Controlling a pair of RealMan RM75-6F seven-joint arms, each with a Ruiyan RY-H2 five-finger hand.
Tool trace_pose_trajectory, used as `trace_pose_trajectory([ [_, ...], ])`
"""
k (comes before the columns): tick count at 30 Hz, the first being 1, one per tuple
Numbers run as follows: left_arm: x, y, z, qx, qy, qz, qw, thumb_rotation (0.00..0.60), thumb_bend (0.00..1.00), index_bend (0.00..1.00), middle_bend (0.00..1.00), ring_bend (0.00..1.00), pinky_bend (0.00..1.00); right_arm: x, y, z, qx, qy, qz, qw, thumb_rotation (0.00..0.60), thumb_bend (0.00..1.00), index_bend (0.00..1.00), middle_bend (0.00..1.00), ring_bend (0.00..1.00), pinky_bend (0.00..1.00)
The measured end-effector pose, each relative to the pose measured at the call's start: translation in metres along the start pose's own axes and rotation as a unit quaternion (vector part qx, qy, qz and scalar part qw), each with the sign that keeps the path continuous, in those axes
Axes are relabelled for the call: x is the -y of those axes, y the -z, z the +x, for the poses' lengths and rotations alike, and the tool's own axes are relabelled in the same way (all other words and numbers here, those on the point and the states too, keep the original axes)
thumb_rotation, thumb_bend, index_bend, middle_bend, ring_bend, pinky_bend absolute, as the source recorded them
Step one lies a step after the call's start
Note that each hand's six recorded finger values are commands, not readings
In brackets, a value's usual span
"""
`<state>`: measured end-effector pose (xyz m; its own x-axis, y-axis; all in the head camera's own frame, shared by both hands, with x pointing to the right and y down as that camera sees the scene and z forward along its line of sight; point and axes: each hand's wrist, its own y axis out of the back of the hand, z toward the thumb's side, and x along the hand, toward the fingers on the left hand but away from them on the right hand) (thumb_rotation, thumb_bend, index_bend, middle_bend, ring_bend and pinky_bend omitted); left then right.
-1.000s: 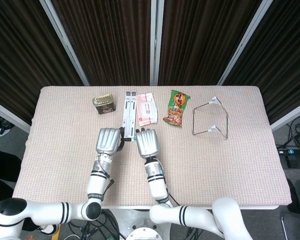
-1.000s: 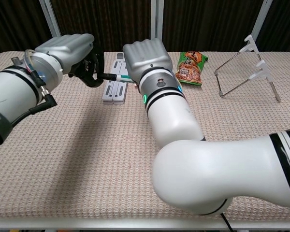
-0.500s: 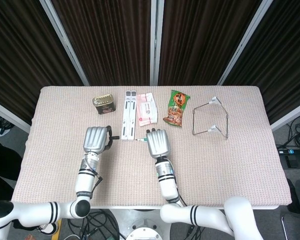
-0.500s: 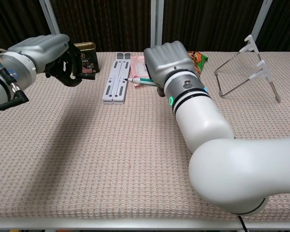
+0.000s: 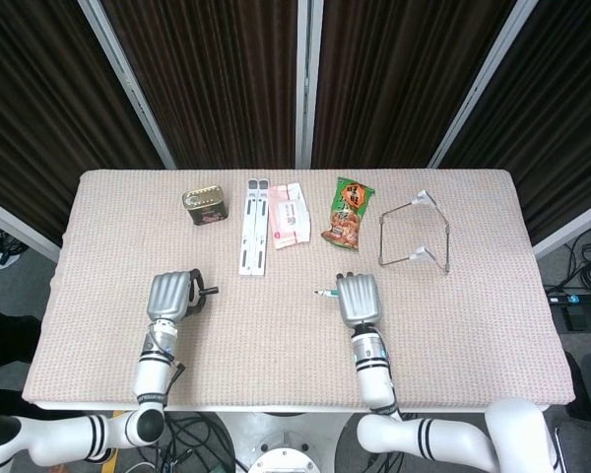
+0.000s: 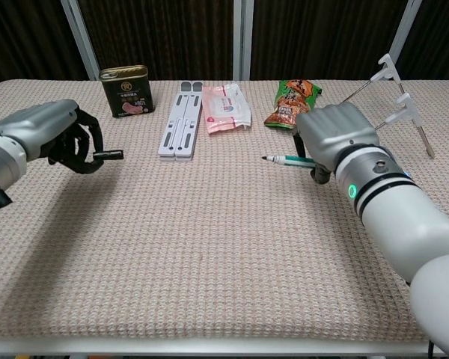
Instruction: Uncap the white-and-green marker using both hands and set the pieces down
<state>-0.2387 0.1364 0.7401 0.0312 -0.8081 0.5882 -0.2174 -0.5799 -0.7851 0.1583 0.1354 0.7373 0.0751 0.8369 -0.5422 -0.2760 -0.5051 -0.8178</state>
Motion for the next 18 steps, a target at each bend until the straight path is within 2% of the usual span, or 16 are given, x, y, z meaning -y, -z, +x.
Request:
trace_pose_trajectory([
  [6,0.013,-0.005,0.0,0.019,0.009,-0.014,0.9997,0.6,0.17,0.43,0.46,0.4,0.52,0.01,0.004,0.0,-0.002,-0.008,-0.009,0.9999,0.6,0.34,0.66,0.6,0.62,0.74],
  [9,0.015,-0.004,-0.001,0.025,0.01,-0.013,0.9996,0.6,0.11,0.4,0.42,0.36,0.5,0.011,0.001,-0.001,-0.008,-0.01,-0.016,0.9998,0.6,0.22,0.6,0.55,0.59,0.74],
  [12,0.015,0.0,-0.003,0.023,0.011,-0.007,0.9996,0.6,0.09,0.4,0.41,0.36,0.49,0.011,0.0,-0.001,-0.012,-0.012,-0.017,0.9997,0.6,0.12,0.52,0.5,0.54,0.74],
  [18,0.004,0.006,-0.005,0.016,-0.006,-0.009,0.9998,0.6,0.08,0.39,0.4,0.35,0.49,0.002,0.005,0.001,-0.009,0.003,-0.031,0.9995,0.6,0.09,0.41,0.46,0.49,0.73],
])
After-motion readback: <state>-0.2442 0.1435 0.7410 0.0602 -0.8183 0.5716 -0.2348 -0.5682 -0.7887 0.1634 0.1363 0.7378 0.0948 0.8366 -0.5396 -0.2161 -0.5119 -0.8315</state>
